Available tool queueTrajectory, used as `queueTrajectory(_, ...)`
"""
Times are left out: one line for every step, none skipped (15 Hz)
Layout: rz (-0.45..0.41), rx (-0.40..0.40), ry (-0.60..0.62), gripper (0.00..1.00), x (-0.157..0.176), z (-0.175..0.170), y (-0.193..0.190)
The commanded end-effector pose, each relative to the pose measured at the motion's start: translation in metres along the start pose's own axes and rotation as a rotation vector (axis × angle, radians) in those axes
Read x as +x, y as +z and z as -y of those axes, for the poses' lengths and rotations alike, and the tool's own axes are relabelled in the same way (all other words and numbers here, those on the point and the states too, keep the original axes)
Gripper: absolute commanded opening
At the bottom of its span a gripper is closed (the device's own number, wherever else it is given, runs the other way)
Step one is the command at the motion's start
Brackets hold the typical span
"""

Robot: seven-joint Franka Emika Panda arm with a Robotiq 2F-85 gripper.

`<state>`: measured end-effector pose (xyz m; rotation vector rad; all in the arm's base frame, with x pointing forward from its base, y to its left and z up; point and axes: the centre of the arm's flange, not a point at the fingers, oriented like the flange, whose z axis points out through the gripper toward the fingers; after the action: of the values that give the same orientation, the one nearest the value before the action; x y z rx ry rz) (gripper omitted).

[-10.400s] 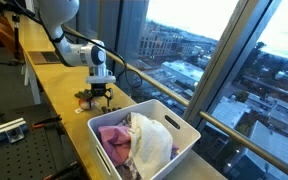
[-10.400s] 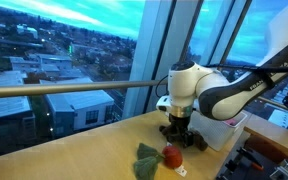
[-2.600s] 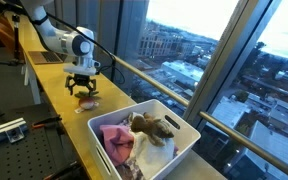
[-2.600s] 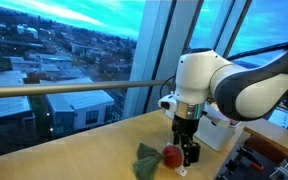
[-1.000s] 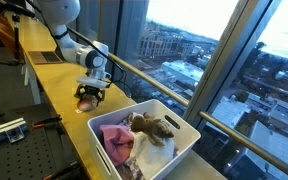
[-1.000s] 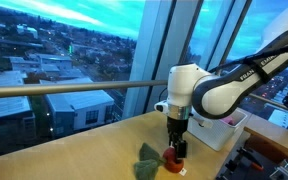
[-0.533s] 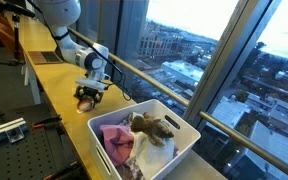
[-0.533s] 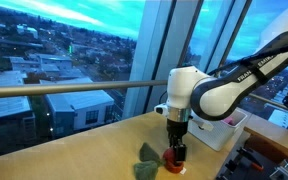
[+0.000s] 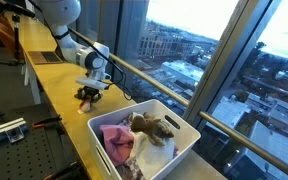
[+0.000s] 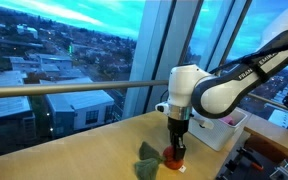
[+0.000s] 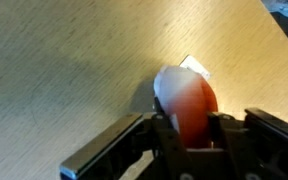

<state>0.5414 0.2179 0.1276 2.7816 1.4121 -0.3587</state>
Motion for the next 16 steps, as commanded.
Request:
queueTrajectory(-0.008, -0.025, 0.026, 0.04, -0.022, -0.005, -0.015)
queueTrajectory(0.002, -0.054, 0.042, 0.05, -0.029, -0.011, -0.02)
queueTrajectory(0.004, -0.065, 0.054, 0.02, -0.038, -0.018, -0.028)
queueTrajectory(0.005, -0.08, 0.071, 0.04, -0.047, -0.026, -0.037)
queueTrajectory(-0.001, -0.098, 0.091, 0.04, -0.06, -0.036, -0.052)
queueTrajectory(-0.01, -0.113, 0.11, 0.04, -0.07, -0.046, -0.066)
queueTrajectory(-0.025, -0.13, 0.134, 0.04, -0.084, -0.057, -0.088)
queueTrajectory(-0.041, -0.148, 0.16, 0.04, -0.097, -0.067, -0.107)
queueTrajectory(-0.057, -0.17, 0.187, 0.04, -0.108, -0.077, -0.126)
queueTrajectory(-0.075, -0.193, 0.213, 0.04, -0.12, -0.086, -0.146)
queueTrajectory(-0.098, -0.218, 0.24, 0.04, -0.134, -0.093, -0.168)
queueTrajectory(-0.121, -0.24, 0.262, 0.04, -0.148, -0.099, -0.19)
queueTrajectory(-0.145, -0.264, 0.282, 0.04, -0.163, -0.103, -0.212)
queueTrajectory(-0.167, -0.29, 0.303, 0.04, -0.178, -0.107, -0.235)
queueTrajectory(-0.185, -0.309, 0.322, 0.04, -0.194, -0.111, -0.257)
queueTrajectory(-0.201, -0.327, 0.343, 0.04, -0.211, -0.115, -0.277)
